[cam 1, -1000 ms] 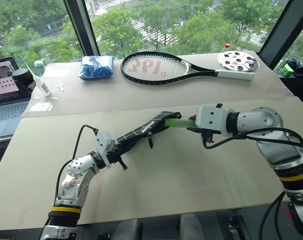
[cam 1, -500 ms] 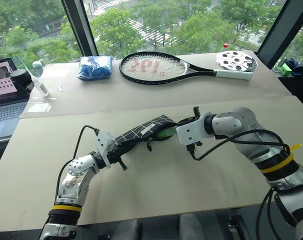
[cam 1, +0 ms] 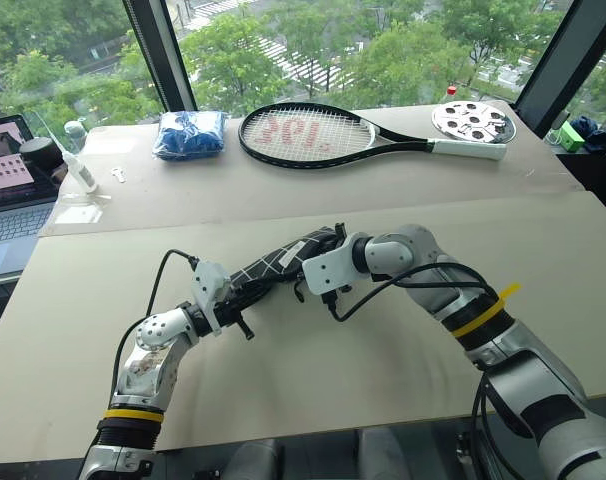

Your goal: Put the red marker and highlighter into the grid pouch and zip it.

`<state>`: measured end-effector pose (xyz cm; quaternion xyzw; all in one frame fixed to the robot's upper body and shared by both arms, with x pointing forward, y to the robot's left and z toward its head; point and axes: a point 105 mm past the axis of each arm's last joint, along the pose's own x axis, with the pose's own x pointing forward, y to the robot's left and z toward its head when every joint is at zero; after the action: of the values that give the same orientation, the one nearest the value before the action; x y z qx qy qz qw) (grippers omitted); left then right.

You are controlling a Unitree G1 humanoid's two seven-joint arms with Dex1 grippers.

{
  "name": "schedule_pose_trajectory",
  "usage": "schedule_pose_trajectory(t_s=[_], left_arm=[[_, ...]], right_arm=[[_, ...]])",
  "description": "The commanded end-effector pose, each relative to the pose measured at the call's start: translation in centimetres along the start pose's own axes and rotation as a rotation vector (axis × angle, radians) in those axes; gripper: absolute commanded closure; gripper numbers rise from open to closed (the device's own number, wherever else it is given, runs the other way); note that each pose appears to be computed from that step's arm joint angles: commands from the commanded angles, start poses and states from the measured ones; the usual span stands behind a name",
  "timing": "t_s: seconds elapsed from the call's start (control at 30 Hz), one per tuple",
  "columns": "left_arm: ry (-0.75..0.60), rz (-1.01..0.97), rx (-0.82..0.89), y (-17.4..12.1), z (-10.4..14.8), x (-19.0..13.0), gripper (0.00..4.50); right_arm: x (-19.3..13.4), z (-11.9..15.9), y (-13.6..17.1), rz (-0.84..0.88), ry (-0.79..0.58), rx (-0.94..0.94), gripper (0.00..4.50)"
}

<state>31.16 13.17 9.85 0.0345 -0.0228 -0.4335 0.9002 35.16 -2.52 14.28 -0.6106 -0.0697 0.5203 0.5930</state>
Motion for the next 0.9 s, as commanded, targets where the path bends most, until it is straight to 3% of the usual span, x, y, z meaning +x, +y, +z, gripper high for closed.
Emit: schedule_pose_trajectory(t_s=[0.03, 0.1, 0.27, 0.4, 0.53, 0.7, 0.9], left_arm=[[-0.047, -0.006, 0.04, -0.2, 1.3, 0.1, 4.5], [-0.048, -0.004, 0.039, -0.2, 1.3, 0.1, 4.5], [-0.051, 0.013, 0.034, -0.1, 1.2, -0.2, 4.5], [-0.053, 0.022, 0.026, 0.0, 1.2, -0.4, 4.5], [-0.054, 0.023, 0.023, 0.1, 1.2, -0.5, 4.5], [-0.059, 0.014, 0.024, 0.2, 1.4, -0.2, 4.5], [-0.062, 0.005, 0.028, 0.1, 1.7, 0.0, 4.5]], right_arm=[[-1.7, -0.2, -2.2, -0.078, -0.027, 0.127, 1.22], [-3.5, -1.2, -3.4, -0.12, -0.04, 0.245, 0.51], [-9.1, -3.4, -5.0, -0.247, -0.111, 0.56, 0.51], [-13.2, -3.1, -2.1, -0.175, -0.259, 0.855, 0.51], [-14.2, -3.2, 2.0, -0.057, -0.273, 1.076, 0.51], [-9.4, -2.3, 6.7, 0.008, -0.236, 1.311, 0.51], [-3.0, 0.9, 6.7, 0.029, -0.261, 1.384, 0.51]])
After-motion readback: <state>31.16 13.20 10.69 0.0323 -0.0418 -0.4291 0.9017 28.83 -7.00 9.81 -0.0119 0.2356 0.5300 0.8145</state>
